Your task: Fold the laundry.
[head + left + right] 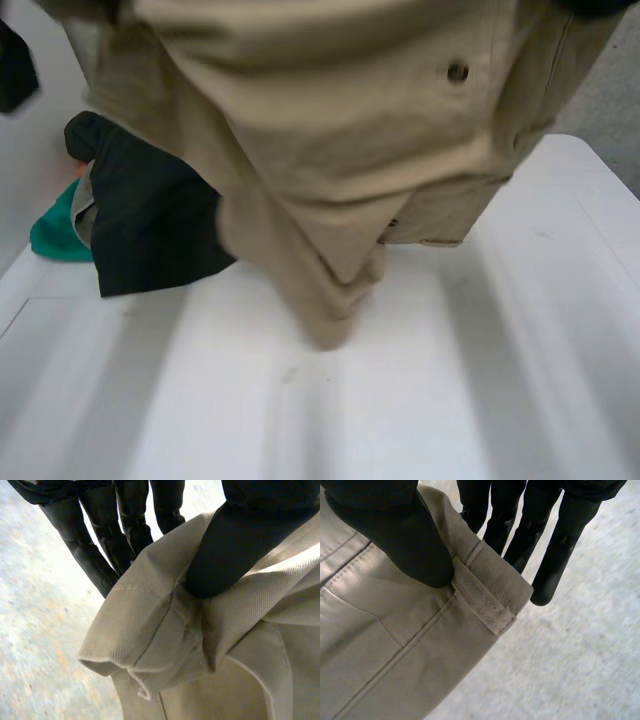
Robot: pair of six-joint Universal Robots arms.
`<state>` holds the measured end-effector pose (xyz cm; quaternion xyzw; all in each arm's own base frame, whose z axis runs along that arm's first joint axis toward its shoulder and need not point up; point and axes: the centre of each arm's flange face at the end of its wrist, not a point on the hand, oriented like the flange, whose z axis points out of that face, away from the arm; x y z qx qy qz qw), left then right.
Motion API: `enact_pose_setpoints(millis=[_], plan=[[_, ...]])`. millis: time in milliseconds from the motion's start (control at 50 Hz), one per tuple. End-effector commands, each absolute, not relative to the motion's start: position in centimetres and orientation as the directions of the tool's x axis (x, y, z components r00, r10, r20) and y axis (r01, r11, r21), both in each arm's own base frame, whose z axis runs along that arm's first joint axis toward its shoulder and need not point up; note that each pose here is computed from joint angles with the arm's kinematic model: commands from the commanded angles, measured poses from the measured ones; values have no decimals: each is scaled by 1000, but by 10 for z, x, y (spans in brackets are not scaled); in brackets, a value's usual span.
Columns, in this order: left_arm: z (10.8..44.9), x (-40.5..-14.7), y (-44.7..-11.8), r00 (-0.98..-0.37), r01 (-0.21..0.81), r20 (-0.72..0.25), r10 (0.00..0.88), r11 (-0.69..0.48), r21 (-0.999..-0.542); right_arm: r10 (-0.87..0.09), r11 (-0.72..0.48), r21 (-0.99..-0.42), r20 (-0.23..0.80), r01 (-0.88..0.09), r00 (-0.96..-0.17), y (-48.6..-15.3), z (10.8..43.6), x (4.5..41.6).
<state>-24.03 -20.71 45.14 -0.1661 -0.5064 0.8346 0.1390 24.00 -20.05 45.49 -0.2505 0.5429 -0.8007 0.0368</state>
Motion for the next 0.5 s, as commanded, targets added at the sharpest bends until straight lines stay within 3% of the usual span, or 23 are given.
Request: enact_pose_setpoints(millis=[20,140,240,320,360,440,460,500], plan=[[475,-231,-207,-906,-136,-79,417,-462,-877,-326,-464,-878,292,-117,-899,-194,480,235],[448,-242,-231,-876,-88,-106,471,-371,-924,-348,-393,-908,294,-147,-890,-212,456,242],[390,-261,-275,-852,-6,-106,513,-212,-977,-393,-256,-944,296,-206,-871,-245,405,259],[345,-278,-318,-843,90,-165,511,-169,-982,-411,-165,-954,298,-251,-862,-279,357,279],[341,-283,-333,-846,117,-208,492,-210,-971,-393,-164,-955,293,-247,-872,-294,346,284],[365,-294,-360,-875,110,-282,394,-406,-907,-293,-298,-936,277,-187,-915,-325,349,300],[392,-295,-362,-897,67,-276,345,-512,-857,-239,-388,-910,255,-148,-937,-333,364,303],[417,-295,-361,-914,19,-255,314,-596,-802,-179,-488,-866,220,-108,-959,-336,387,302]])
